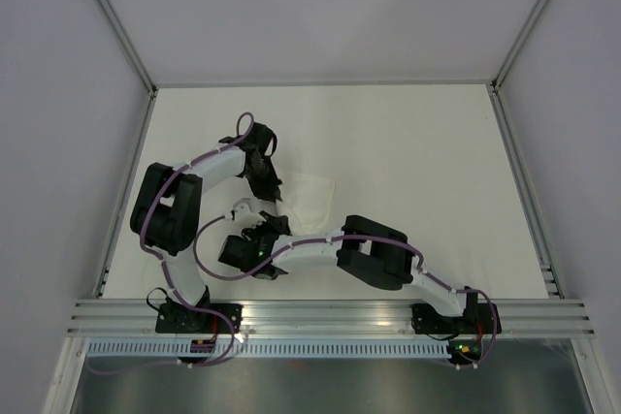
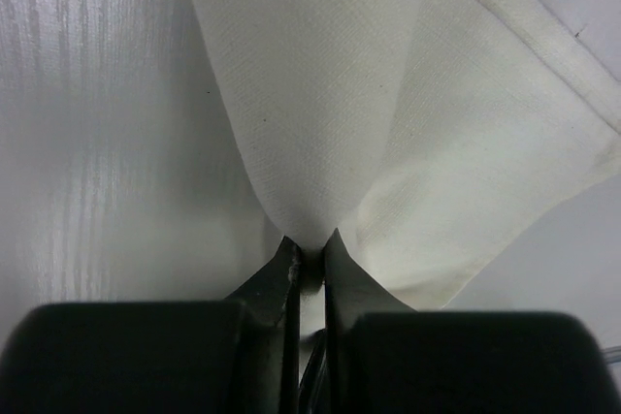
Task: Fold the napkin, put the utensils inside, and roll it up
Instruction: Roll the napkin at the center of the board.
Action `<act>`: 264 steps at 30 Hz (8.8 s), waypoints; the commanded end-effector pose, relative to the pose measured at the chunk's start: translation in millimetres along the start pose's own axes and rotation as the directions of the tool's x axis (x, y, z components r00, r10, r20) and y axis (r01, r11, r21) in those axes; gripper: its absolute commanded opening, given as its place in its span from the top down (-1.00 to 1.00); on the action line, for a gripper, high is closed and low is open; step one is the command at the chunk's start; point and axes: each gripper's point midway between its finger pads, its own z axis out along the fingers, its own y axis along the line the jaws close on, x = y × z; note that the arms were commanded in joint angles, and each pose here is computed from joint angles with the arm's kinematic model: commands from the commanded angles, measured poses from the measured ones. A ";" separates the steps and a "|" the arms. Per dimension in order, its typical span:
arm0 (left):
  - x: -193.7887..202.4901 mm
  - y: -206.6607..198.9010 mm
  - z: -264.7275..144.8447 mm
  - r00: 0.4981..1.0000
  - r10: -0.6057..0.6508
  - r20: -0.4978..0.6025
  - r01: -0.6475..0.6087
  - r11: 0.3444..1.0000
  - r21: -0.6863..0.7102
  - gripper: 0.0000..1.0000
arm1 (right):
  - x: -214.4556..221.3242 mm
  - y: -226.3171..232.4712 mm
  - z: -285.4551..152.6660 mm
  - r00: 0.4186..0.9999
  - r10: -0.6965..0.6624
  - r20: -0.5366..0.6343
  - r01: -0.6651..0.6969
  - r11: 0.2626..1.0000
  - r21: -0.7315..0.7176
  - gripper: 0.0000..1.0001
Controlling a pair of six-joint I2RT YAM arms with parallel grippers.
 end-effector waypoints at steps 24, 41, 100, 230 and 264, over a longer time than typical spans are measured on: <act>-71.4 -44.0 -86.6 0.961 -0.065 0.269 -0.068 0.888 0.455 -0.09 | 43.6 2.5 3.8 0.774 0.339 -0.534 -0.627 0.524 -0.576 0.99; -29.4 -3.8 -34.8 0.964 -0.071 0.258 -0.052 0.896 0.440 -0.08 | 109.3 3.3 26.8 0.522 0.308 -0.795 -0.848 0.290 -0.444 0.99; -2.4 34.4 11.8 0.996 0.078 -0.047 -0.083 0.991 -0.108 0.95 | -9.1 -81.5 0.0 0.884 0.398 -0.246 -0.468 0.765 -0.442 -0.16; 1.7 33.2 18.2 1.000 0.008 -0.010 -0.009 0.993 -0.120 0.95 | -14.4 -56.3 -7.6 0.937 0.320 -0.139 -0.346 0.899 -0.269 -0.15; 22.8 30.1 12.3 0.998 0.036 -0.056 -0.044 0.989 -0.145 0.95 | -14.1 -3.2 10.4 0.999 0.026 -0.025 -0.028 0.997 -0.070 0.04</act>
